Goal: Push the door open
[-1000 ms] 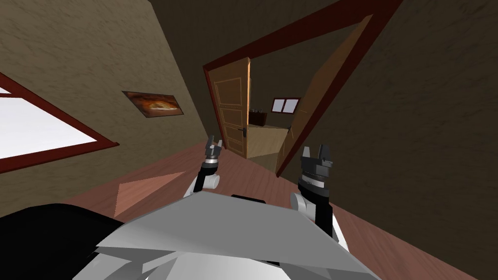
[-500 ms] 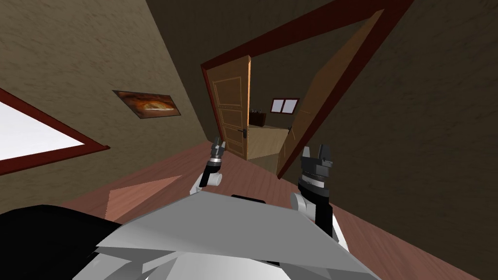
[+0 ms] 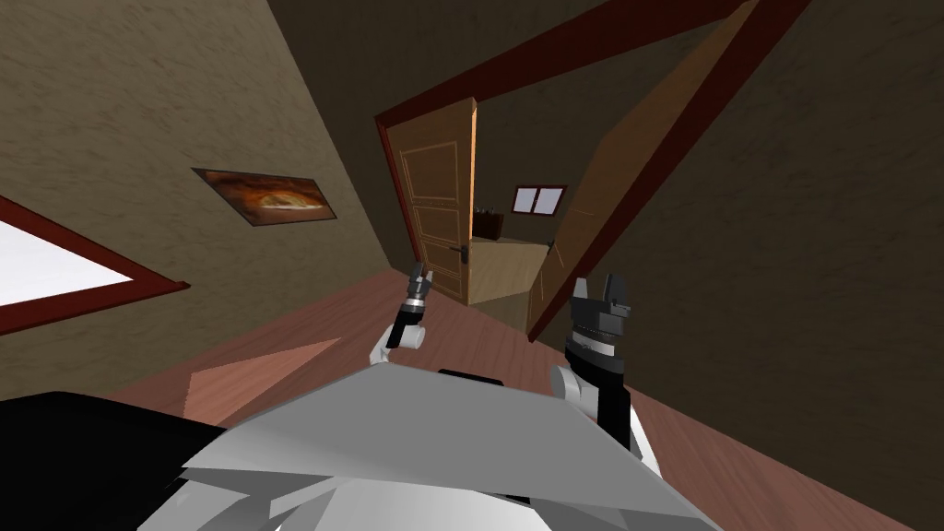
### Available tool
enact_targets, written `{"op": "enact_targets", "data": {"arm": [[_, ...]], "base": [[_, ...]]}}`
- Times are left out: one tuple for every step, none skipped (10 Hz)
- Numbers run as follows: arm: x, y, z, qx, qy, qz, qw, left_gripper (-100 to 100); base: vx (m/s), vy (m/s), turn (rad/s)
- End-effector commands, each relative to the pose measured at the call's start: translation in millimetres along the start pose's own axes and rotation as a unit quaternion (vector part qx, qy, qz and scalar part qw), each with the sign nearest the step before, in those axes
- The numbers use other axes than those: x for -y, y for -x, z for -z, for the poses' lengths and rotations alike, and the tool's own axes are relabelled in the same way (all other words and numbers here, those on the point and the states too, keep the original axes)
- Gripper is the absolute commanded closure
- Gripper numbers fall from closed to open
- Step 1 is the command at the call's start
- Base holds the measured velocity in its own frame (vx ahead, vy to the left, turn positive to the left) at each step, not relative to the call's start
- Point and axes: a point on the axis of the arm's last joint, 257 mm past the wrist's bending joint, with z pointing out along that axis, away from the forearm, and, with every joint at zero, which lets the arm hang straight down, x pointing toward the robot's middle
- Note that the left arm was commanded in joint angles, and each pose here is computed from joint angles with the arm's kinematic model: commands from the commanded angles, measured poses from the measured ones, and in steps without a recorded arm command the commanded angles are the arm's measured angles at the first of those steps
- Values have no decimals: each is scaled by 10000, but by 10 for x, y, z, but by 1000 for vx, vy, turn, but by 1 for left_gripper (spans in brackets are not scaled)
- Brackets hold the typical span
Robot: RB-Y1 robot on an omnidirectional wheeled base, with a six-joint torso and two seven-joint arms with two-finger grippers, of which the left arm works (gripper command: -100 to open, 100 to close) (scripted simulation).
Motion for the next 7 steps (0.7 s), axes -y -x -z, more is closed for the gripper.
{"op": "enact_targets", "data": {"arm": [[-138,-21,-50,-44,94,15,9999,-100],[-230,-43,-72,-73,165,25,9998,-100],[-326,-66,-95,-101,242,36,9997,-100],[-371,-62,-77,-97,291,35,9995,-100],[-474,-85,-95,-125,376,45,9992,-100],[-575,-108,-112,-153,460,53,9988,-100],[-675,-132,-129,-181,545,62,9983,-100]], "base": [[81,50,-45],[90,65,-47],[96,85,-43],[57,64,-20],[46,57,-24],[68,71,-50],[76,92,-49]]}}
